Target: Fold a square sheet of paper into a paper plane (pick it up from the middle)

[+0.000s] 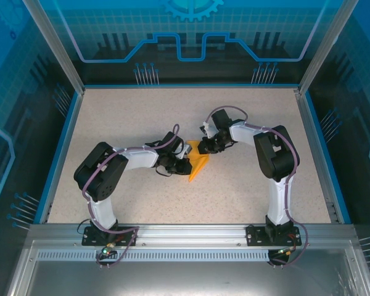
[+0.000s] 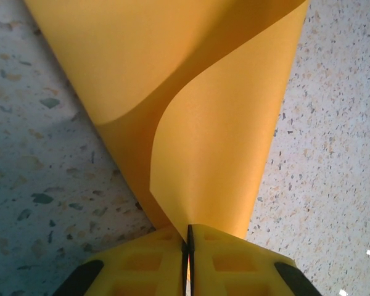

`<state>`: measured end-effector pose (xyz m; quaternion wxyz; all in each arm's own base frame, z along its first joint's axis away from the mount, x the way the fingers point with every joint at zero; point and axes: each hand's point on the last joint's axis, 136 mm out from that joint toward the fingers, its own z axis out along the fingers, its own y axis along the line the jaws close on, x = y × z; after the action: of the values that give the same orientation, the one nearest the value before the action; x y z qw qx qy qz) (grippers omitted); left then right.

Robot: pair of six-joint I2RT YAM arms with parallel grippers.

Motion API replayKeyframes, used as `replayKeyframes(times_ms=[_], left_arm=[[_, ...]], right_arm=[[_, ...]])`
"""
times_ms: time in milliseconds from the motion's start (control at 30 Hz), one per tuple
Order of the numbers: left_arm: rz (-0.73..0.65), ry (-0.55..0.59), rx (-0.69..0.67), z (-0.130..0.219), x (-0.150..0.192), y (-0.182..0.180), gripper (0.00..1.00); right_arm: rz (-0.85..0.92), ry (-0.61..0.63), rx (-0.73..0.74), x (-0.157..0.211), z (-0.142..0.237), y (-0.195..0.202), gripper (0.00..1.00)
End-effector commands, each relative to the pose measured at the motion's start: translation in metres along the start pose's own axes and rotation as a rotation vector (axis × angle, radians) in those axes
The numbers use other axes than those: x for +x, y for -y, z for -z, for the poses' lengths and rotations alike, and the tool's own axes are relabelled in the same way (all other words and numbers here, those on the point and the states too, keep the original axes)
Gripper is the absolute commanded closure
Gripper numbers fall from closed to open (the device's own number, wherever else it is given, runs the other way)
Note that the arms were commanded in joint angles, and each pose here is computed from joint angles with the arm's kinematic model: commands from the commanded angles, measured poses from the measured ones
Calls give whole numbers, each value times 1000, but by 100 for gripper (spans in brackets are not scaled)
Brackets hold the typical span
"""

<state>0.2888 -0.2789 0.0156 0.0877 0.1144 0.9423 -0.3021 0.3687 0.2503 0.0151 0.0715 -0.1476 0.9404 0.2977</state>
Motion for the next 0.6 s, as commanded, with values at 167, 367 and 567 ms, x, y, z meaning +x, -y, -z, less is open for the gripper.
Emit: replayKeyframes(times_ms=[167,367,567], left_arm=[[-7,-24,-30,-3,-1,-8,88],[-7,-44,-44,-7,3,-13,89],[-11,-58,-62,-8,6,-17,90]], right_arm=[[-9,-71,26,18,-8,5,82],[4,-45,12,13,1,-3,78],[19,-1,-8,3,17,-14,73]])
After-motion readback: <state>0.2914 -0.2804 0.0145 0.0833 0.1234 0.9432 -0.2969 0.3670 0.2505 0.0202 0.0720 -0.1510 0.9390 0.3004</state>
